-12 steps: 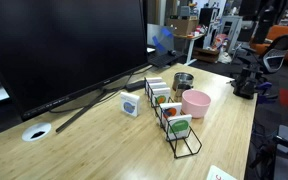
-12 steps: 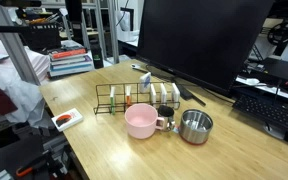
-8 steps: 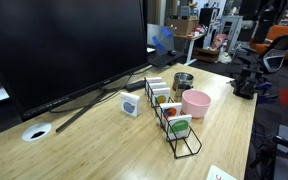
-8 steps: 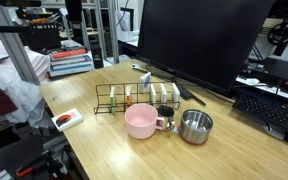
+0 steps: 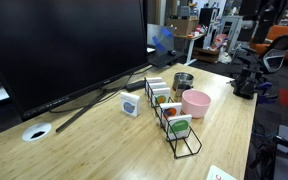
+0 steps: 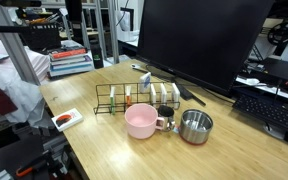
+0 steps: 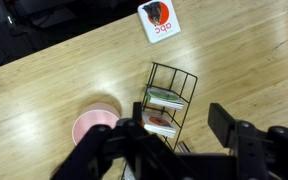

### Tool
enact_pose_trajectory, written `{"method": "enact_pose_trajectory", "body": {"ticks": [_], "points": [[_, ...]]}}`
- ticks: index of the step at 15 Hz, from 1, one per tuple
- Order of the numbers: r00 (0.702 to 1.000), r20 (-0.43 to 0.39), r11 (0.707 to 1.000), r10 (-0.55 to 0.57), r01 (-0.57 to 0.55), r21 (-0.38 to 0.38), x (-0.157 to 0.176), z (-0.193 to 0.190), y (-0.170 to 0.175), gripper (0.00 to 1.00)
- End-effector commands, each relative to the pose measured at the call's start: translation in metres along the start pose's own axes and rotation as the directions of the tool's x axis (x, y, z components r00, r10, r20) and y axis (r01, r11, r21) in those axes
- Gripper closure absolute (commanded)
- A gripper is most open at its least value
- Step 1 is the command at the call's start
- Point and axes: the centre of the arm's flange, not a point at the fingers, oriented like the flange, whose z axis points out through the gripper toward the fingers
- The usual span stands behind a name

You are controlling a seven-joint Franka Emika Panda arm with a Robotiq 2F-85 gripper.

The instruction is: Move the silver bowl to the left side of the desk

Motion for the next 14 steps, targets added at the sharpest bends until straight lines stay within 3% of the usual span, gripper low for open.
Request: {"method": "enact_pose_trajectory", "body": {"ticks": [1, 4, 7, 13, 14], "points": [[1.0, 0.001, 1.0, 0.004, -0.004, 0.0, 0.001, 0.001, 0.0, 0.07], [0.998, 0.003, 0.997, 0.063, -0.063, 0.037, 0.01, 0.004, 0.0, 0.0], [0.988, -0.003, 0.984, 0.153, -0.152, 0.092, 0.026, 0.008, 0.0, 0.0], [0.941, -0.035, 0.927, 0.337, -0.326, 0.184, 0.059, 0.023, -0.004, 0.0], [0.959, -0.028, 0.948, 0.283, -0.275, 0.162, 0.051, 0.024, 0.001, 0.0]]}}
